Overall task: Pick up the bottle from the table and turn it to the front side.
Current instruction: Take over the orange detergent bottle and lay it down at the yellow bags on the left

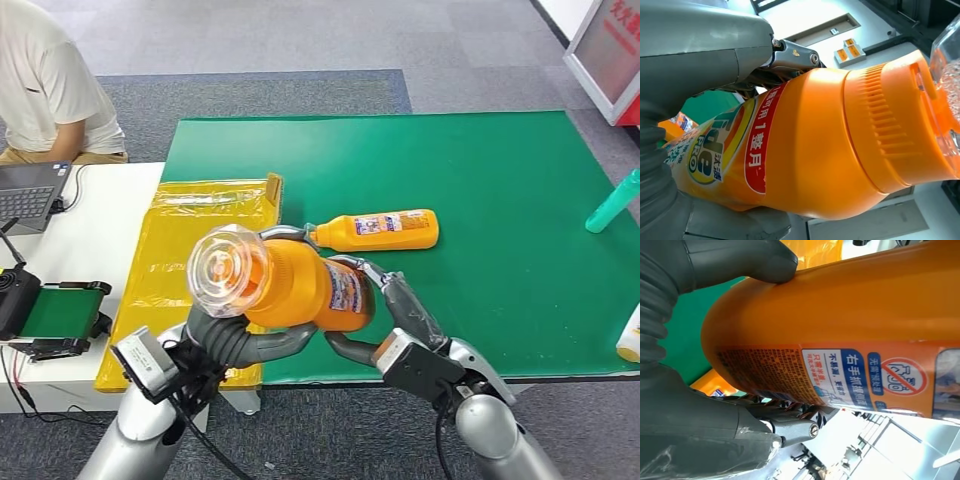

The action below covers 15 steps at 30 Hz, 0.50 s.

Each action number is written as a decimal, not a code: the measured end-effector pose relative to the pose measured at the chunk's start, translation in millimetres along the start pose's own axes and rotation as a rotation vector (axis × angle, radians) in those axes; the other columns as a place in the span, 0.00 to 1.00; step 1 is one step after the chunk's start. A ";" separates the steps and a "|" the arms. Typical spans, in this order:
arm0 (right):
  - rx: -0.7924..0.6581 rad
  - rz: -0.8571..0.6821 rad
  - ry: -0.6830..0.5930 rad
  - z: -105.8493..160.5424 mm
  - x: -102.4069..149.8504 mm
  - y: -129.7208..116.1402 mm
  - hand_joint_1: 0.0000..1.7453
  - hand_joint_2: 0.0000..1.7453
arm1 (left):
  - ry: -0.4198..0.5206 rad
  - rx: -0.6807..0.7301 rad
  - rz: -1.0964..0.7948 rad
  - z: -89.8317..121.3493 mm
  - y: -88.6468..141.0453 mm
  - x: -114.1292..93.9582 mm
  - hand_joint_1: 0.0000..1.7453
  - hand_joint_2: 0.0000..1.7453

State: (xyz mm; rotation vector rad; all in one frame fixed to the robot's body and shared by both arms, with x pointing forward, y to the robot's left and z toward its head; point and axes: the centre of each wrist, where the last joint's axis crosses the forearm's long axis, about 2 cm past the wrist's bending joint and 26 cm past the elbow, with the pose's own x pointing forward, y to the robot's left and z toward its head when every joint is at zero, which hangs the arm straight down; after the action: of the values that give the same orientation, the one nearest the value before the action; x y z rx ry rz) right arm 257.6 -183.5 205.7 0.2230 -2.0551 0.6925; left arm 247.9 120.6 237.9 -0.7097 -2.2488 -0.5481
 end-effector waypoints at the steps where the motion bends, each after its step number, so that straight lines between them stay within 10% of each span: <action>1: -0.003 0.000 -0.001 0.2 0.1 -0.5 0.61 1.00 | -0.002 0.004 0.002 0.3 -0.2 0.0 1.00 1.00; 4: -0.018 -0.005 0.002 1.5 -0.1 -2.0 0.00 1.00 | -0.006 0.027 0.000 1.7 -0.2 0.0 1.00 1.00; 15: -0.098 -0.015 0.038 10.7 -5.9 -11.4 0.00 1.00 | 0.005 0.134 -0.133 8.7 7.4 -0.8 1.00 1.00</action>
State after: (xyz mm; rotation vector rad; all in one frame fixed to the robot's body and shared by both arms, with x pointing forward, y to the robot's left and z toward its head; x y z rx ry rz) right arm 257.9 -199.4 200.8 0.1677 -2.0426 0.5811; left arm 248.8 130.9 232.9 -0.4934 -2.3154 -0.4566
